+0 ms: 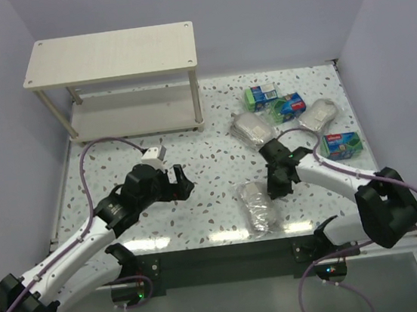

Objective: Place and organize the cleaning sponges onto the shelf

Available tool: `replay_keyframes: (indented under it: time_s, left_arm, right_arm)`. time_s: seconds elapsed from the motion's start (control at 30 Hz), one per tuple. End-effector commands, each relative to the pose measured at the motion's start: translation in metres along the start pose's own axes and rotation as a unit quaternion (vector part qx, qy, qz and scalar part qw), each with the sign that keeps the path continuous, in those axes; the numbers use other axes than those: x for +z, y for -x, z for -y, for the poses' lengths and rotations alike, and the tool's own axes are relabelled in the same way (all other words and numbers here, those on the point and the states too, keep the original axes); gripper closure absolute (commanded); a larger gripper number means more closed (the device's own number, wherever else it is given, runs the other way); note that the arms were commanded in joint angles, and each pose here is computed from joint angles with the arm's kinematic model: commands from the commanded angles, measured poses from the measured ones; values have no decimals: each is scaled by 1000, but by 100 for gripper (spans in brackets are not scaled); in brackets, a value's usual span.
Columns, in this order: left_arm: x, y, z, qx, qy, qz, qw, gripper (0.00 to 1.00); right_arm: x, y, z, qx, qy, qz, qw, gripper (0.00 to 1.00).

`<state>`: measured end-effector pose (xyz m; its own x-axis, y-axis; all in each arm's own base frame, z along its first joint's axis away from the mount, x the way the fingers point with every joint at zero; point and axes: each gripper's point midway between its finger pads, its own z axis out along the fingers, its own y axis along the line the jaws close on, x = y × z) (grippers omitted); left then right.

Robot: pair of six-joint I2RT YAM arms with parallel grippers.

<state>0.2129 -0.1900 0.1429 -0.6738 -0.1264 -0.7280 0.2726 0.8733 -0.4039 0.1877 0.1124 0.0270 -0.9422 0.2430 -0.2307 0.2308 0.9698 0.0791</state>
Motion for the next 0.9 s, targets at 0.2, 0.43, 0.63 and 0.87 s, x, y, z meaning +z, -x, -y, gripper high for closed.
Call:
replay_keyframes:
  time_s: [0.2, 0.43, 0.63, 0.87]
  left_arm:
    - [2, -11, 9, -9, -36, -10, 999, 0]
    - [4, -39, 28, 25, -112, -69, 991, 1]
    - [0, -54, 3, 39, -44, -117, 991, 1]
    - [-16, -64, -4, -10, -11, -146, 989, 3]
  right_arm:
    - [-50, -47, -200, -82, 301, -72, 947, 100]
    - [-73, -33, -237, -149, 350, -54, 923, 100]
    - [-67, -4, -169, -115, 215, 15, 970, 100]
    - [-69, -4, -121, -92, 163, 38, 982, 100]
